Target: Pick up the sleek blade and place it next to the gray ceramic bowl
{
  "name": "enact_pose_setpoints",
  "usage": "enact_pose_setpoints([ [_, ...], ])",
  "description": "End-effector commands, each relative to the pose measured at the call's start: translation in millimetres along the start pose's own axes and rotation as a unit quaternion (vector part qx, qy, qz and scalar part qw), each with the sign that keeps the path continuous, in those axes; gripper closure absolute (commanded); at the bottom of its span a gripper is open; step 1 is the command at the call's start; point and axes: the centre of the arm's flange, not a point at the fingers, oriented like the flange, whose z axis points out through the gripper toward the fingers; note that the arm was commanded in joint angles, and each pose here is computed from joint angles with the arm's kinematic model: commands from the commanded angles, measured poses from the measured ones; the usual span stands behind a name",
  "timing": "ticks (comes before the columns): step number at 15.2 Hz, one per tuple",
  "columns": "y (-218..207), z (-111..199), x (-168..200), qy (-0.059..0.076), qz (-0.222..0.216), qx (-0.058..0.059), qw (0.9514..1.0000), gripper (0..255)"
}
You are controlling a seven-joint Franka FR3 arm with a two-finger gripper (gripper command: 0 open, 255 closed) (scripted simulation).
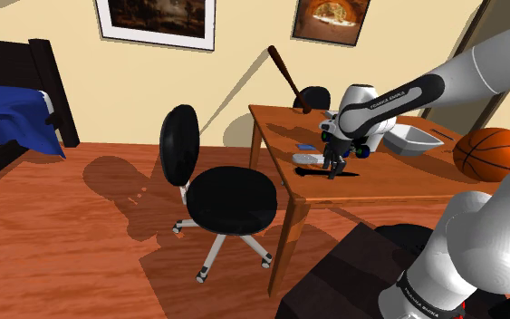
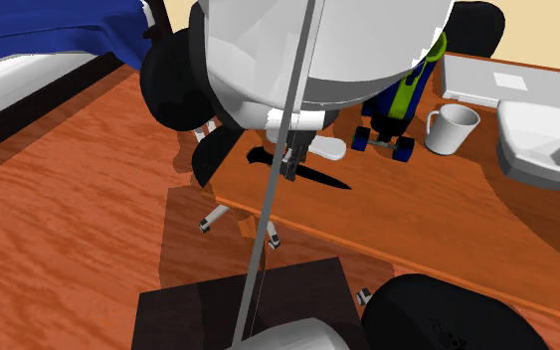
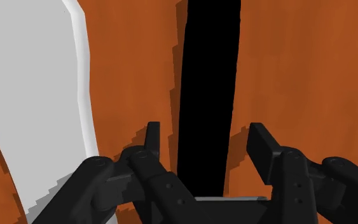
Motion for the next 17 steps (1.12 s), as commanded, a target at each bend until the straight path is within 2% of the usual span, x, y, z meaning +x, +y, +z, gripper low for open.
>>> enact_pose_setpoints([
  [1, 0.4, 1.6, -0.4, -0.001, 0.0, -0.001, 1.0, 255],
  [4, 0.1, 1.8, -0.3, -0.001, 0.0, -0.001, 1.0, 255],
  [17, 2.6, -66.8, 0.0, -0.001, 0.0, -0.001, 1.0, 255],
])
